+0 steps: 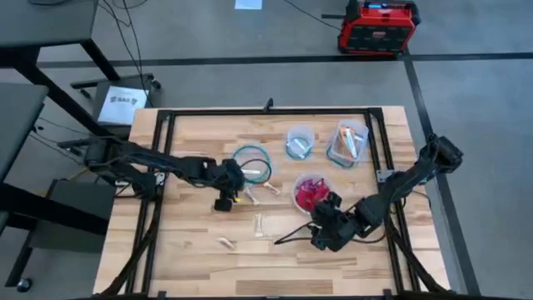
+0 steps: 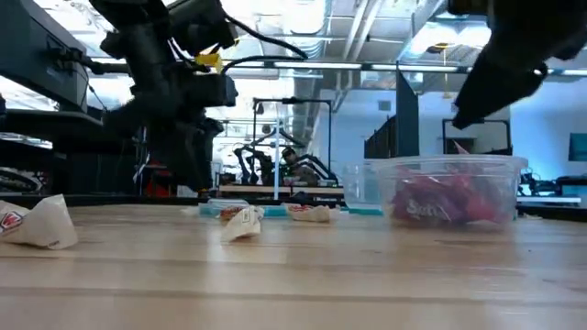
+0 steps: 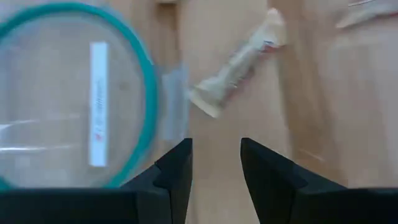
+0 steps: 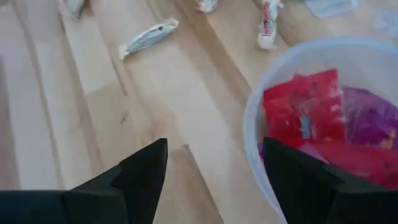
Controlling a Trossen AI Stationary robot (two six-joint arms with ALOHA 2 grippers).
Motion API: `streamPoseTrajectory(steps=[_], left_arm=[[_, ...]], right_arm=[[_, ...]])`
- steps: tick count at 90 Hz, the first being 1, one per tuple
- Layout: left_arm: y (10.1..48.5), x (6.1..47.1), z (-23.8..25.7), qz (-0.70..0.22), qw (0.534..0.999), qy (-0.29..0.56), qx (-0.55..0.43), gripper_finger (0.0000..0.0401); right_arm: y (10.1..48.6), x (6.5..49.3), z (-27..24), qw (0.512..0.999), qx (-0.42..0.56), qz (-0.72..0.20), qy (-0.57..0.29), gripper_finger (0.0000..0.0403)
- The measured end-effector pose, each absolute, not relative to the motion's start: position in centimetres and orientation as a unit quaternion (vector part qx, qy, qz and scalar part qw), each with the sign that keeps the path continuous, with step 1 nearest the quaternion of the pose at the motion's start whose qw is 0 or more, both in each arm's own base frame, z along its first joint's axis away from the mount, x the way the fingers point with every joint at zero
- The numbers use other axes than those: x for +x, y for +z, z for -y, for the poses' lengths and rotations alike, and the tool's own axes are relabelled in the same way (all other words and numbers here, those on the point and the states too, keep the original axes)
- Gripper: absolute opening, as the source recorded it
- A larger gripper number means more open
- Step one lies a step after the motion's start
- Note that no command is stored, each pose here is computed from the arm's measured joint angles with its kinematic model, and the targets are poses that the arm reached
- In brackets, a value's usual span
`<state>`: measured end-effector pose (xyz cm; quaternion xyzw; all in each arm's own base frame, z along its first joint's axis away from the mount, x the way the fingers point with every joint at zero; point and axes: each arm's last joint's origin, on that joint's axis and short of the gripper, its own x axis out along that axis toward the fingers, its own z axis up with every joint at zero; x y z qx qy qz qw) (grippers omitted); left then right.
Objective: Sort candy
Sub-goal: Close the big round transparent bin
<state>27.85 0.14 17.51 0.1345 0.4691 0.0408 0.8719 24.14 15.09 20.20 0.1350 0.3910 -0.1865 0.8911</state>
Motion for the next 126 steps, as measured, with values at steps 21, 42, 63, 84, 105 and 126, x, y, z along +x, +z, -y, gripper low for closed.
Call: streamPoseTrajectory(steps=[21,42,63,84,105,126], left_arm=[[15.9,29.2,0.4,-0.453,0.875,0.039,0.164,0.012],[13.6,30.2,0.2,-0.472,0.853,0.07,0.212,0.012],[13.2,30.2,0.0,-0.481,0.849,0.076,0.207,0.009],[13.0,29.6,-0.3,-0.506,0.835,0.09,0.197,0.0005],[16.8,29.6,0.2,-0.496,0.839,0.118,0.189,0.0],[24.2,28.9,1.0,-0.443,0.87,0.118,0.182,0.0]], right_arm=[[19.5,23.7,-15.3,0.889,0.145,-0.389,-0.191,0.0249],[19.7,23.6,-15.8,0.896,0.143,-0.38,-0.18,0.0249],[19.8,23.4,-16.4,0.902,0.144,-0.37,-0.169,0.0249],[19.9,23.6,-16.2,0.903,0.136,-0.371,-0.17,0.0249],[21.9,24.4,-16.1,0.907,0.081,-0.382,-0.158,0.0239],[25.1,24.9,-15.0,0.898,-0.007,-0.412,-0.156,0.0221]])
